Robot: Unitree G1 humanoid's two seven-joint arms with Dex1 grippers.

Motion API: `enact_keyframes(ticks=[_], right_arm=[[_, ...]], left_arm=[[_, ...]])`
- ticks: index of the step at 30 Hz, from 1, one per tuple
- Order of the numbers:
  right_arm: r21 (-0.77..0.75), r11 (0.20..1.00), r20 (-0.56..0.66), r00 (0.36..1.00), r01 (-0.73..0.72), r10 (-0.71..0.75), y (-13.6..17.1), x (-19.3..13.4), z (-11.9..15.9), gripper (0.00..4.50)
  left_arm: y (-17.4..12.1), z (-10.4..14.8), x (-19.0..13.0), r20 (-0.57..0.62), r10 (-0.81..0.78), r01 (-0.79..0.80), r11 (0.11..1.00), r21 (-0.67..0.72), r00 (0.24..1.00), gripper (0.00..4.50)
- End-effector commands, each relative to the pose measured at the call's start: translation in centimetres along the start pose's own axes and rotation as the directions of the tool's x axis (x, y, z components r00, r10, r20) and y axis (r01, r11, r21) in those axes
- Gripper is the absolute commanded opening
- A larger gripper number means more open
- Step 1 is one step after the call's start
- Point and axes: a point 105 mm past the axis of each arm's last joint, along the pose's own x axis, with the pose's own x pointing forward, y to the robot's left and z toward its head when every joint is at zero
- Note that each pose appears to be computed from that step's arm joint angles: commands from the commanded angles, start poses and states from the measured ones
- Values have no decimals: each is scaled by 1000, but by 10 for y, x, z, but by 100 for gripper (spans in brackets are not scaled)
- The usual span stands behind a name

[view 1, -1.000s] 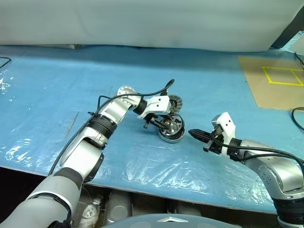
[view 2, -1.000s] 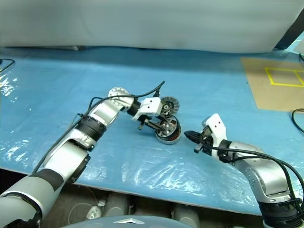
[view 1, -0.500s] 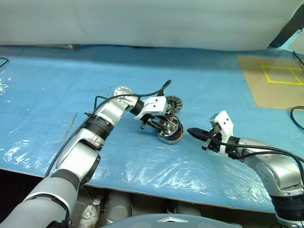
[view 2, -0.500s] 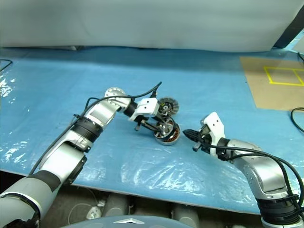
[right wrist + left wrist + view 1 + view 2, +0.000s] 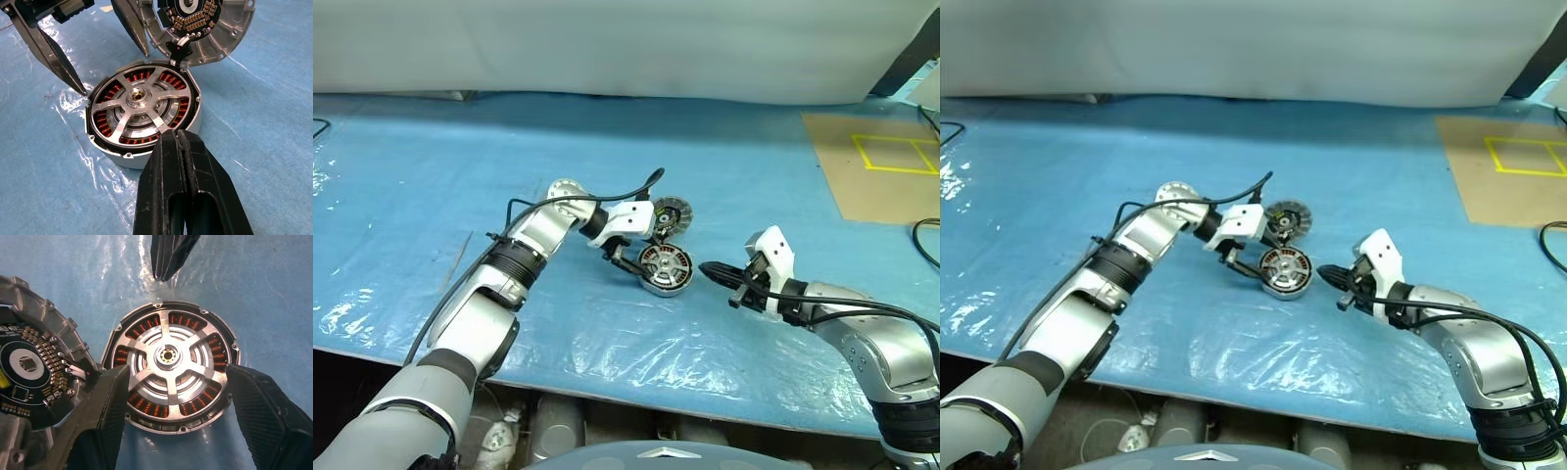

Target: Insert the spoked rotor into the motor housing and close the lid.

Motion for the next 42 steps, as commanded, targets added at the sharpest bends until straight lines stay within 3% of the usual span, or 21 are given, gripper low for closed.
enact_keyframes(ticks=[1, 6, 8, 11, 15, 18, 24, 31, 35, 38, 42], right_arm=[[-17, 1000, 33, 999, -16, 17, 3, 1, 10, 0], [-23, 996, 91, 991, -91, 93, 14, 5, 27, 0], [-38, 989, 82, 985, -146, 149, 21, 12, 30, 0], [-59, 982, 63, 981, -181, 184, 23, 23, 31, 0], [-83, 974, 66, 974, -213, 218, 21, 37, 38, 0], [-101, 969, 50, 972, -223, 229, 19, 47, 36, 0], [-98, 965, 29, 969, -241, 245, 17, 57, 32, 0], [-143, 964, -166, 965, -226, 202, 9, 63, -25, 0], [-143, 964, -133, 969, -226, 208, 11, 62, -18, 0], [-122, 968, -40, 976, -219, 216, 10, 60, 4, 0], [-90, 968, 91, 966, -235, 243, 13, 48, 41, 0]], left_arm=[[7, 22, -12, 116, 72, -77, 996, 39, 991, 328], [-9, 42, -26, 321, 148, -126, 988, -86, 935, 328], [-18, 36, -32, 370, 231, -169, 967, -192, 900, 328], [-36, 7, -34, 312, 320, -229, 927, -296, 894, 328], [-45, -21, -43, 266, 509, -353, 812, -466, 819, 328], [-42, -37, -52, 229, 648, -469, 710, -526, 726, 328], [-46, -51, -54, 184, 705, -514, 647, -564, 685, 328], [-13, -57, -65, 144, 769, -606, 591, -533, 623, 328], [21, -56, -75, 138, 819, -664, 538, -519, 556, 328], [54, -55, -82, 115, 859, -720, 485, -497, 499, 328], [80, -41, -80, 155, 853, -696, 501, -514, 499, 328]])
